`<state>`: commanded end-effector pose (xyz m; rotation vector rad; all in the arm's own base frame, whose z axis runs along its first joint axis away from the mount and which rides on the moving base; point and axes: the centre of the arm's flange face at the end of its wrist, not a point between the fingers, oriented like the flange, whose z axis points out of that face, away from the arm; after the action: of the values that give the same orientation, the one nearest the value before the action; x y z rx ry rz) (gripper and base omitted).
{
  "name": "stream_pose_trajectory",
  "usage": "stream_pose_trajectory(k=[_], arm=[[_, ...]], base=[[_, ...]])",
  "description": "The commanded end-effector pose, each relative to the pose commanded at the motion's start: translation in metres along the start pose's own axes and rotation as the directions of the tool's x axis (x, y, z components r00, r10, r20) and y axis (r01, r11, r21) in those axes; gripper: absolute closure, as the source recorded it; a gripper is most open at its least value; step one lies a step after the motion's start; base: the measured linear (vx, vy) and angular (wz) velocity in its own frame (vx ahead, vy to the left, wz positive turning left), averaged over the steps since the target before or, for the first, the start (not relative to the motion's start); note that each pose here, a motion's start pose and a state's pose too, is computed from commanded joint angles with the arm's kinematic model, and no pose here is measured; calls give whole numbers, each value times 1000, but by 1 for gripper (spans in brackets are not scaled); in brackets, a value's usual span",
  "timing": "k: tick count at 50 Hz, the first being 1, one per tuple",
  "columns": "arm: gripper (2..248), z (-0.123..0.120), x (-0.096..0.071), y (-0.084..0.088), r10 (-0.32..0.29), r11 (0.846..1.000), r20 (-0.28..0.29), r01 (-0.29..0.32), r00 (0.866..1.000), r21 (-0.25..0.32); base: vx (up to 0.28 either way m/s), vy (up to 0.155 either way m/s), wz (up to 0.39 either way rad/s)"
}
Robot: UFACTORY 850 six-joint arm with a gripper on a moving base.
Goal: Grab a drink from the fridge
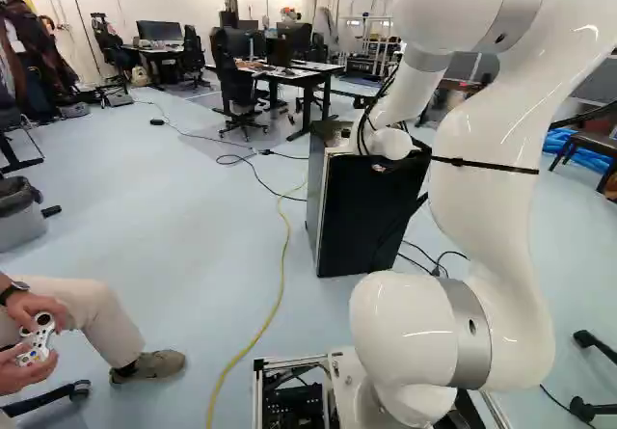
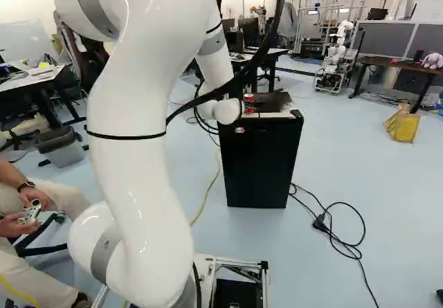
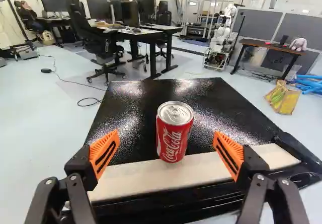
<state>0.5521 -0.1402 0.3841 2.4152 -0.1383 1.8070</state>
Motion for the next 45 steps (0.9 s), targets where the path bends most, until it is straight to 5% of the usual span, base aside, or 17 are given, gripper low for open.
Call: stream_pose_trajectory(k=[45], arm=[[3, 21, 3, 10, 24, 999, -14, -25, 1000, -35]], base=[[0, 0, 0]])
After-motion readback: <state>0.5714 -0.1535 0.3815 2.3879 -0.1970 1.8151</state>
